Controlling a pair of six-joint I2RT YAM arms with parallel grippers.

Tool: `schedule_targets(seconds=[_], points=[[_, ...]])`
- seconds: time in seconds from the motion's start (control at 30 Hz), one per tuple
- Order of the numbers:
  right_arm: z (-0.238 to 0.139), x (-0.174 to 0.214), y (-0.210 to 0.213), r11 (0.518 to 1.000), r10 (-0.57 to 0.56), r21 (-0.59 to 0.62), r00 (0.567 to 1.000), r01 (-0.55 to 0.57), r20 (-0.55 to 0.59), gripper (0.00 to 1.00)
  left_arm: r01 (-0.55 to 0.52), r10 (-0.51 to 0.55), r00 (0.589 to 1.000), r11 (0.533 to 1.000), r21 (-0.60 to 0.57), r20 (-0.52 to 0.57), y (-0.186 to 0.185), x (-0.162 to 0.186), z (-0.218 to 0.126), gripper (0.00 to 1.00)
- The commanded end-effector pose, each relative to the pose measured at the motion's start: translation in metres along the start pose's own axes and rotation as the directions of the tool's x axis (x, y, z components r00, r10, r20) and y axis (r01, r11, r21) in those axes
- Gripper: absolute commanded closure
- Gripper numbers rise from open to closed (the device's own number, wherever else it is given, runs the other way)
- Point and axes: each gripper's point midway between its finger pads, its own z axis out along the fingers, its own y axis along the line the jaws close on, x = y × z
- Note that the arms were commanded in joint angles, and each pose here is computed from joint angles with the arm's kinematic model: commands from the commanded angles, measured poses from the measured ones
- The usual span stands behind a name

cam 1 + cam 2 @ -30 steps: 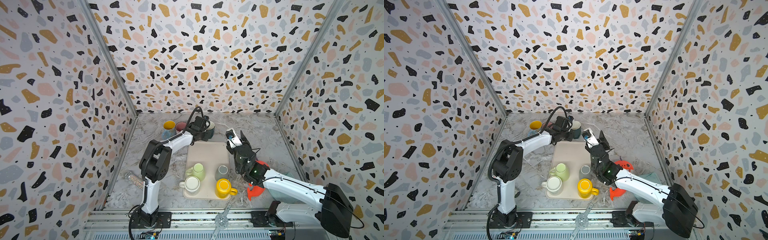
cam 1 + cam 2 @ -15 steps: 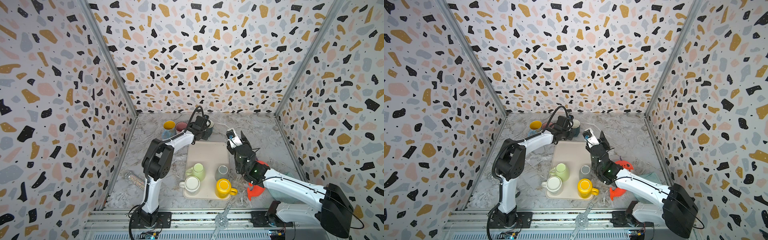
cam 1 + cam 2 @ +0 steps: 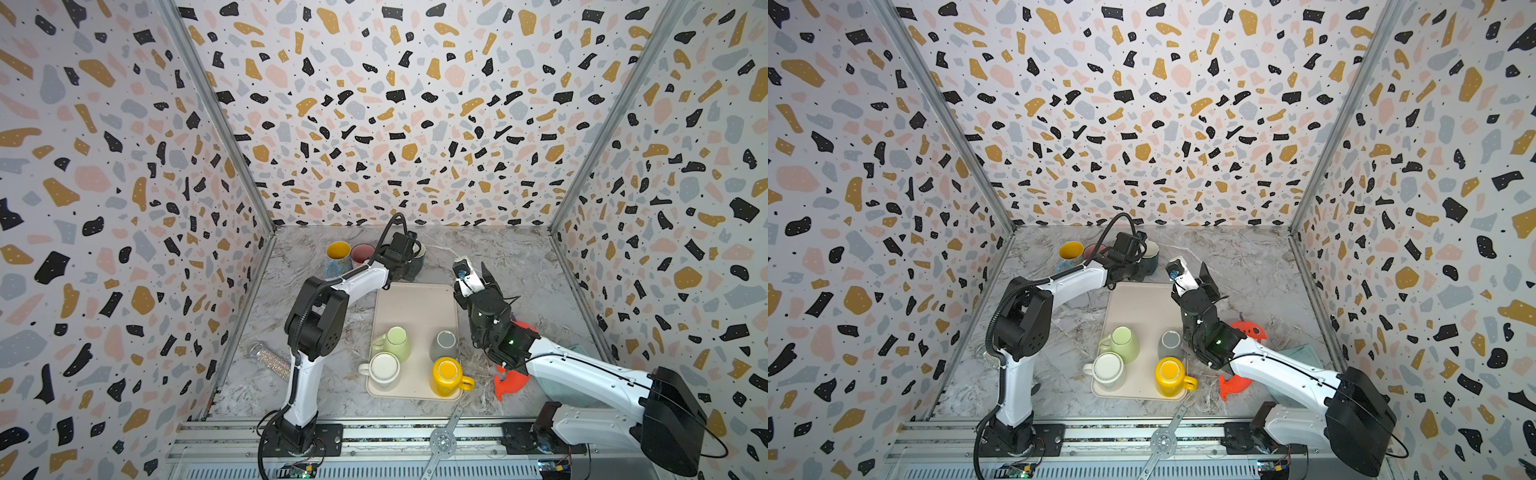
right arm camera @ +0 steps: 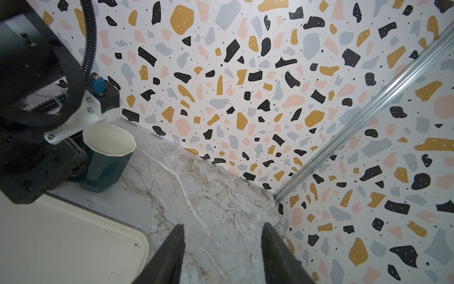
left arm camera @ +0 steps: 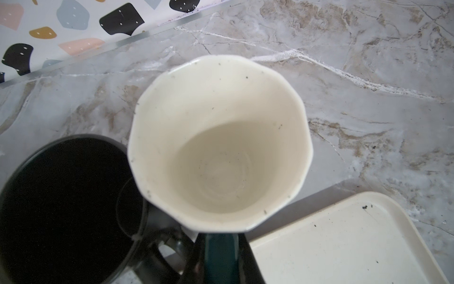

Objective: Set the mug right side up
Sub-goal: 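Lower the dark green mug onto the table and open the left gripper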

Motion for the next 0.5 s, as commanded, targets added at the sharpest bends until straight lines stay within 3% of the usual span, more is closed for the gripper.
schedule_targets(seconds=[0.0,0.47], points=[[-0.0025,-0.0062,-0.0096,0.999,0.045,0.013,0.999,-0.046,0.012,0.48,0.007,-0.01,0.992,1.0,0.019,0.123,-0.0055,-0.042,-0.0105,0.99],[-0.0028,-0.0051,-0.0094,0.998,0.063,0.011,0.998,-0.063,0.009,0.48,0.021,-0.022,0.994,1.0,0.009,0.103,-0.003,-0.035,-0.0148,0.82]])
